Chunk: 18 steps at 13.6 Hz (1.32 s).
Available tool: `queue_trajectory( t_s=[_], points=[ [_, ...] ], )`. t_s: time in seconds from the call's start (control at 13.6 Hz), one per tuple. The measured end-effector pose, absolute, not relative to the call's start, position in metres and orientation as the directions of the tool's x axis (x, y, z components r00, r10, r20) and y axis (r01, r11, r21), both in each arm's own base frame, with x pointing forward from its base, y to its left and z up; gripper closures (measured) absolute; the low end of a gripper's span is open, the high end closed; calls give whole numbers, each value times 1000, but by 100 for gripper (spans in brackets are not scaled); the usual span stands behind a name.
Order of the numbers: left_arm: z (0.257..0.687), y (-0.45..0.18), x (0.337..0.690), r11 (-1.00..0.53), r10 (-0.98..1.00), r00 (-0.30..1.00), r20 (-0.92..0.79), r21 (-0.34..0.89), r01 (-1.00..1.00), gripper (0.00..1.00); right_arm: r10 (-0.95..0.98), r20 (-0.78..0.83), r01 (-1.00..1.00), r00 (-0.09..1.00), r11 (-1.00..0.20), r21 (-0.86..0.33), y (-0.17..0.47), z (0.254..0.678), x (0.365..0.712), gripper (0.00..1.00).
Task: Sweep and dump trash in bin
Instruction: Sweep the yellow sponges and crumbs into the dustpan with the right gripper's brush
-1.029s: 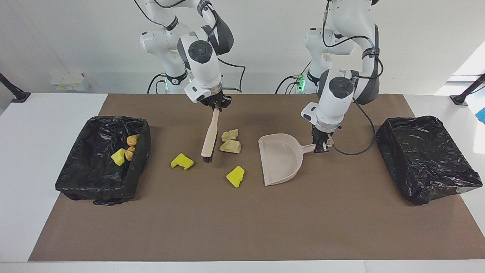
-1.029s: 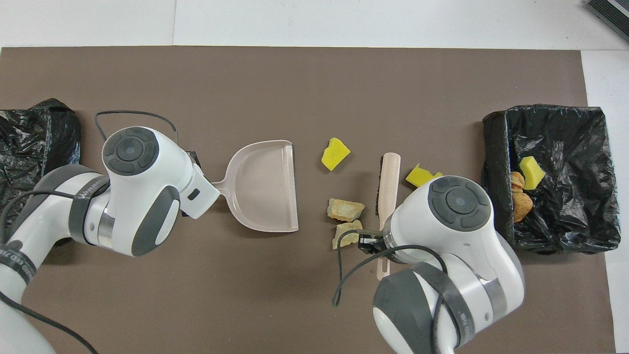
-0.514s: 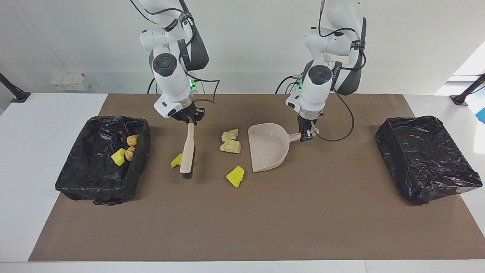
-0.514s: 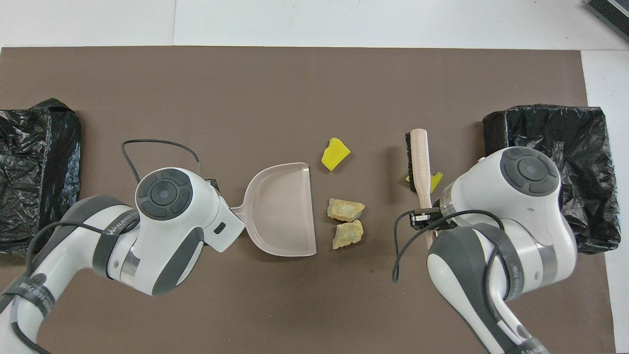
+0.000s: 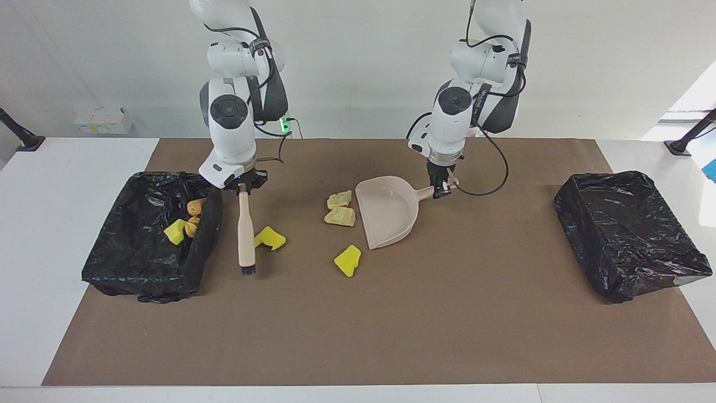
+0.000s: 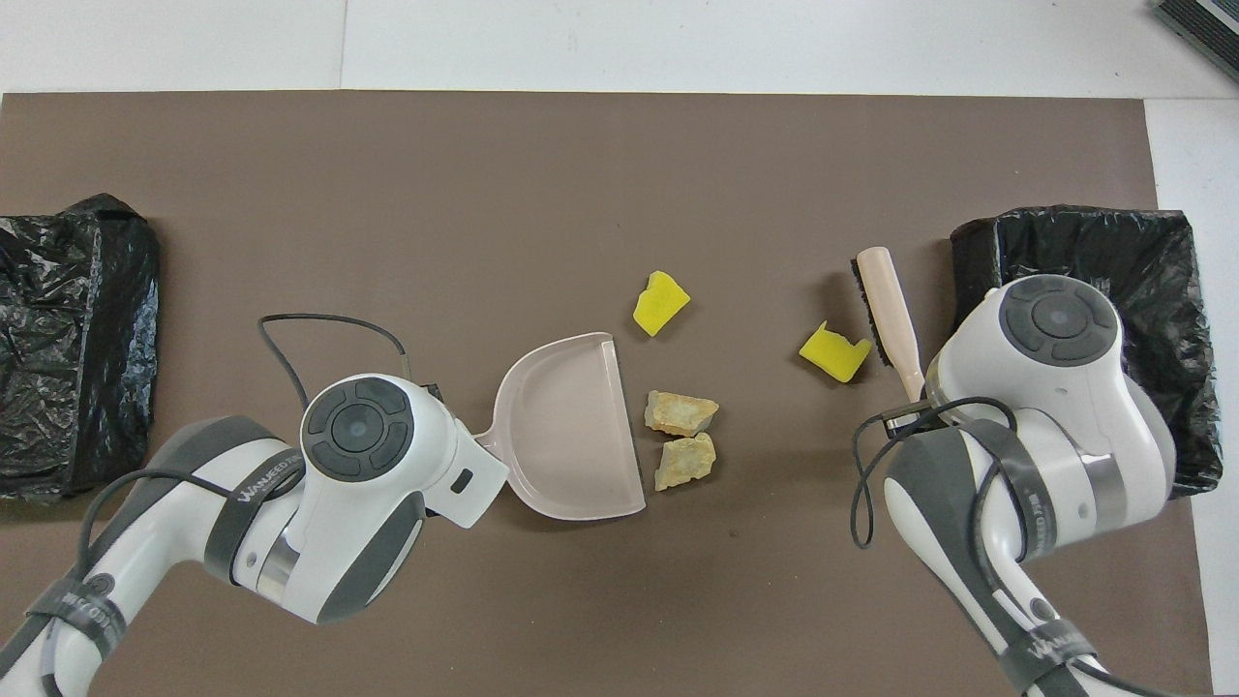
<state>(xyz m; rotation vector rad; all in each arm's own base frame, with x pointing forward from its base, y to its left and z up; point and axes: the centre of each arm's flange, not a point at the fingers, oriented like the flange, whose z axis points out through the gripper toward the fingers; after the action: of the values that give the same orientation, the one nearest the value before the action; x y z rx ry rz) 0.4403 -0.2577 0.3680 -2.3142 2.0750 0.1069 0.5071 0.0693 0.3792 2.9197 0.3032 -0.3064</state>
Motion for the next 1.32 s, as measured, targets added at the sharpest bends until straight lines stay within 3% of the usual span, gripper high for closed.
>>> queue_trajectory(
  t_s=[0.44, 0.88, 1.32],
  points=[
    [367, -257, 440, -115, -991, 113, -73, 23, -993, 68, 226, -256, 272, 940, -949, 159, 71, 353, 484, 74],
    [367, -257, 439, -136, -988, 134, -76, 24, -990, 68, 224, -235, 242, 946, -969, 48, 187, 366, 446, 74],
    [362, -256, 437, -146, -986, 143, -81, 30, -989, 68, 144, -258, 125, 955, -988, -89, 237, 374, 420, 74]
  ],
)
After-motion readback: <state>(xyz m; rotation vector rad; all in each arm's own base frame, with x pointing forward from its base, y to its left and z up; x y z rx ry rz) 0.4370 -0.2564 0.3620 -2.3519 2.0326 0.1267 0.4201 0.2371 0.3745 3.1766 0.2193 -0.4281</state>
